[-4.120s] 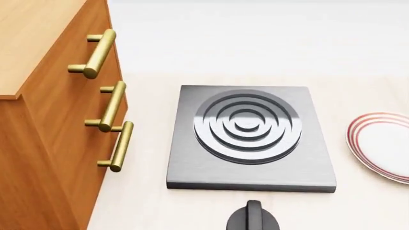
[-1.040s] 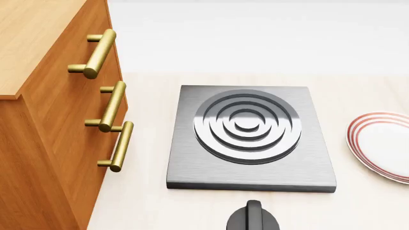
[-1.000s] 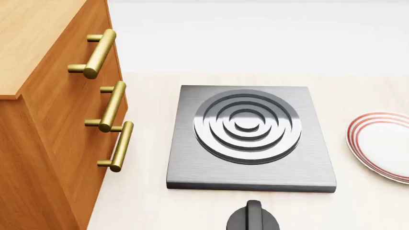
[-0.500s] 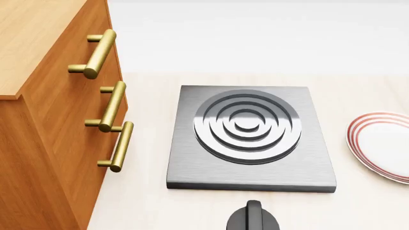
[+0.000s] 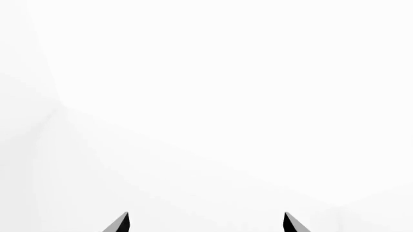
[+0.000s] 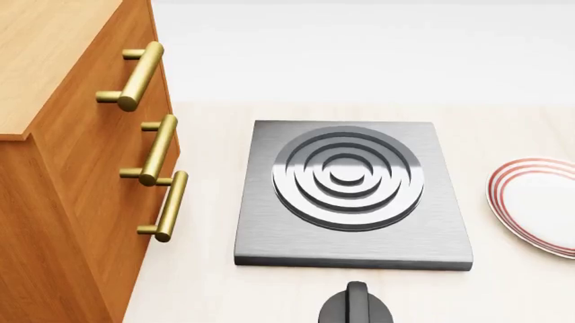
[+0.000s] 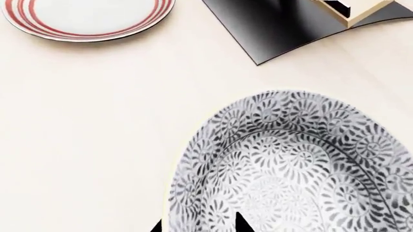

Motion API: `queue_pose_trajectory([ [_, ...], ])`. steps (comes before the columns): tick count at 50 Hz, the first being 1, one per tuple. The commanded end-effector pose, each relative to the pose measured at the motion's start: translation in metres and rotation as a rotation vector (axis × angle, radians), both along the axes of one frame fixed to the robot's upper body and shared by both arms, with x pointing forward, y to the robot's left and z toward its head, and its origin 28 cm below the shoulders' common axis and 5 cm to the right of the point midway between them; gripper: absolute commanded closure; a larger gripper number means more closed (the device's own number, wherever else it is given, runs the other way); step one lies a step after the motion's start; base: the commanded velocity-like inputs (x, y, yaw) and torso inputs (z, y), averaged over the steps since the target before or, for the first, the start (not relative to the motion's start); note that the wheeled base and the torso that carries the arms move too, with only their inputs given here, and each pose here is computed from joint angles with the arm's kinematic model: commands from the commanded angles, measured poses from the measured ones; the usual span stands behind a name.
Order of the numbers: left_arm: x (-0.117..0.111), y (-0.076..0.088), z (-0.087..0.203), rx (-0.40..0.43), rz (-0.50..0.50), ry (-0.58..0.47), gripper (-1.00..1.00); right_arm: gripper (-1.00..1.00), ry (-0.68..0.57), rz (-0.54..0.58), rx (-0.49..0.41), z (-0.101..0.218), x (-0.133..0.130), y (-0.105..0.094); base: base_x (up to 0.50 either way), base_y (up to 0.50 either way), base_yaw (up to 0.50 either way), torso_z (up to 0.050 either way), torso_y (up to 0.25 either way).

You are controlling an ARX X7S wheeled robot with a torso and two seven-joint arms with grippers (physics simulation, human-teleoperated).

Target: Put the bowl on the stove.

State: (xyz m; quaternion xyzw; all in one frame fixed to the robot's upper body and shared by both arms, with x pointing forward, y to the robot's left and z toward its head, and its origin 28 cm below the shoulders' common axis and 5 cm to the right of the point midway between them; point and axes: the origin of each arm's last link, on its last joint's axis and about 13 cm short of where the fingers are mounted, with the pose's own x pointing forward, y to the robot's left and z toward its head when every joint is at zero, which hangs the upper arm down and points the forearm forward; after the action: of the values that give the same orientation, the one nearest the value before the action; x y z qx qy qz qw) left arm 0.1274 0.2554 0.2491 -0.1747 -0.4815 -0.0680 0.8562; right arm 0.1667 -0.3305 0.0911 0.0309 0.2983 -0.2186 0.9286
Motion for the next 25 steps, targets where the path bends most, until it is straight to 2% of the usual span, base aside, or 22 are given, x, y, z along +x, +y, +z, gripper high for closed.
queue_pose_trajectory([
  [1,0.0,0.001,0.001,0.011,0.007,-0.03,-1.0,1.0,0.0,-0.003,0.021,-0.01,-0.006,0.003,0.0,0.0,0.0,-0.015,0.0],
  [17,0.0,0.002,0.002,0.009,0.01,-0.032,-1.0,1.0,-0.024,-0.008,0.032,-0.009,-0.018,0.0,0.0,0.0,0.0,0.0,0.0],
  [25,0.0,0.002,0.001,0.008,0.011,-0.03,-1.0,1.0,-0.072,0.01,-0.001,0.014,-0.024,-0.005,0.0,0.0,0.0,0.0,0.0],
])
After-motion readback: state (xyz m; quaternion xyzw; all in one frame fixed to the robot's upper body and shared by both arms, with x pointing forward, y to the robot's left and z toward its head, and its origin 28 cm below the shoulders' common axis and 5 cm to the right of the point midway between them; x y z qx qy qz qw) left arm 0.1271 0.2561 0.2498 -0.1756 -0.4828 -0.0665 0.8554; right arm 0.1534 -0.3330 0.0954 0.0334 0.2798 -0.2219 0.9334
